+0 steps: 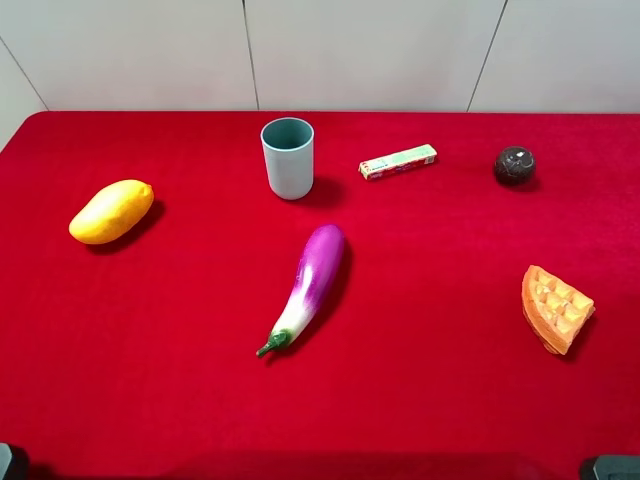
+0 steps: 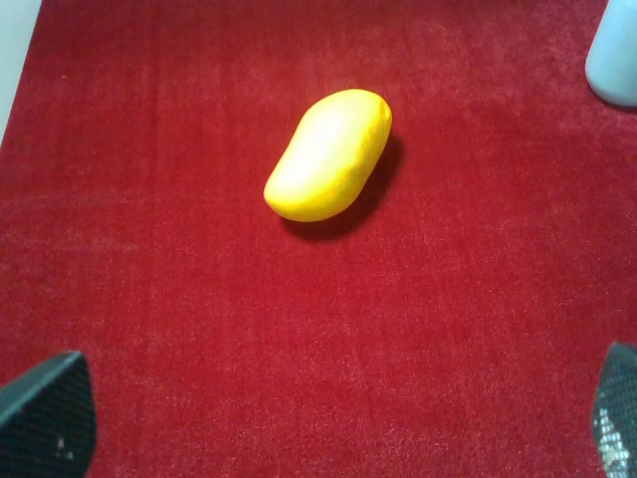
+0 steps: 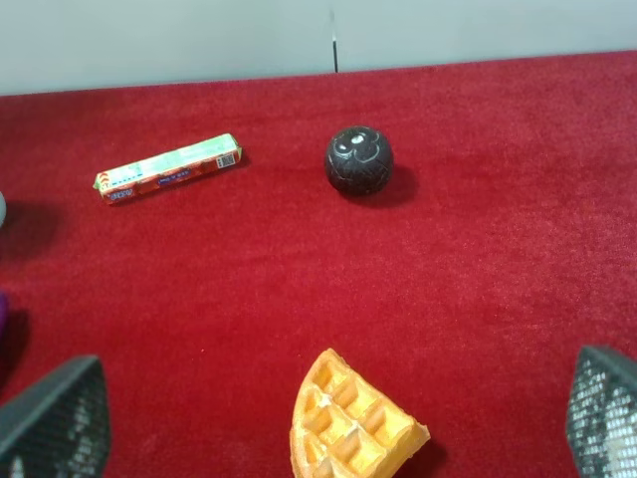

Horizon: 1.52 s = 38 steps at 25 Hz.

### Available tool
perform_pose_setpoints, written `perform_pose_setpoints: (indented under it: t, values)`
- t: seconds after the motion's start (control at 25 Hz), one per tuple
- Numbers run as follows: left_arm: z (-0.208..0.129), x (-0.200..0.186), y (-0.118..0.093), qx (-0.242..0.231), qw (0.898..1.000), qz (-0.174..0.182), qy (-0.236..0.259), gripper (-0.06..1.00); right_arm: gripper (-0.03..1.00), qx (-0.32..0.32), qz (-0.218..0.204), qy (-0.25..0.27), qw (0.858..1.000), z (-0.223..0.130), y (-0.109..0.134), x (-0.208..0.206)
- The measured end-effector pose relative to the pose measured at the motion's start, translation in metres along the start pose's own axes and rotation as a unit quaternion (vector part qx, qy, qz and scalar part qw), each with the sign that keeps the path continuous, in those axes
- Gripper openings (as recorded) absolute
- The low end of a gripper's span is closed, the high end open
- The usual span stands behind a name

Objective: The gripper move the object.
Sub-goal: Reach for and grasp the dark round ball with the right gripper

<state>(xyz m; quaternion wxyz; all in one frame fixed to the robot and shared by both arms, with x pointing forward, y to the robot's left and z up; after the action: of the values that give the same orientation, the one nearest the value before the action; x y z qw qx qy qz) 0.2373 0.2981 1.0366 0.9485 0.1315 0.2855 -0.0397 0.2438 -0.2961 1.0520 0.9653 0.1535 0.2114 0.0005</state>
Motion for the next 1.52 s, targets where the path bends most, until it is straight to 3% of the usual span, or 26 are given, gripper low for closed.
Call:
perform_pose_setpoints:
  t: [0.88,1.12,1.52]
  values:
    - [0.000,0.000,0.000,0.000,1.000,0.000,0.000,0.99,0.69,0.000,0.001,-0.003,1.000,0.010,0.003,-0.004]
    - [0.000,0.000,0.000,0.000,1.000,0.000,0.000,0.99,0.69,0.001,-0.016,0.047,0.999,0.041,0.013,0.017]
    - [0.000,0.000,0.000,0.000,1.000,0.000,0.000,0.99,0.69,0.005,-0.053,0.158,0.986,0.097,0.030,0.092]
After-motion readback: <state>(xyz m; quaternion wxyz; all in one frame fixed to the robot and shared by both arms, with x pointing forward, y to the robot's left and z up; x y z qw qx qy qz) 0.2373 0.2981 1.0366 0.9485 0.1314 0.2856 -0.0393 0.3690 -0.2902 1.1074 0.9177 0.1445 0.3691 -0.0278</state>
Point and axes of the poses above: a point on each arm's last joint axis where the gripper is mounted, x pointing out along that axis toward the gripper, y along the wrist's bending axis when the last joint is at zero, z = x × y, the point moved 1 cm from there along x, pointing out along that axis toward the gripper, and after that the axes turned 12 degrees about x, right-handed, at the moved point
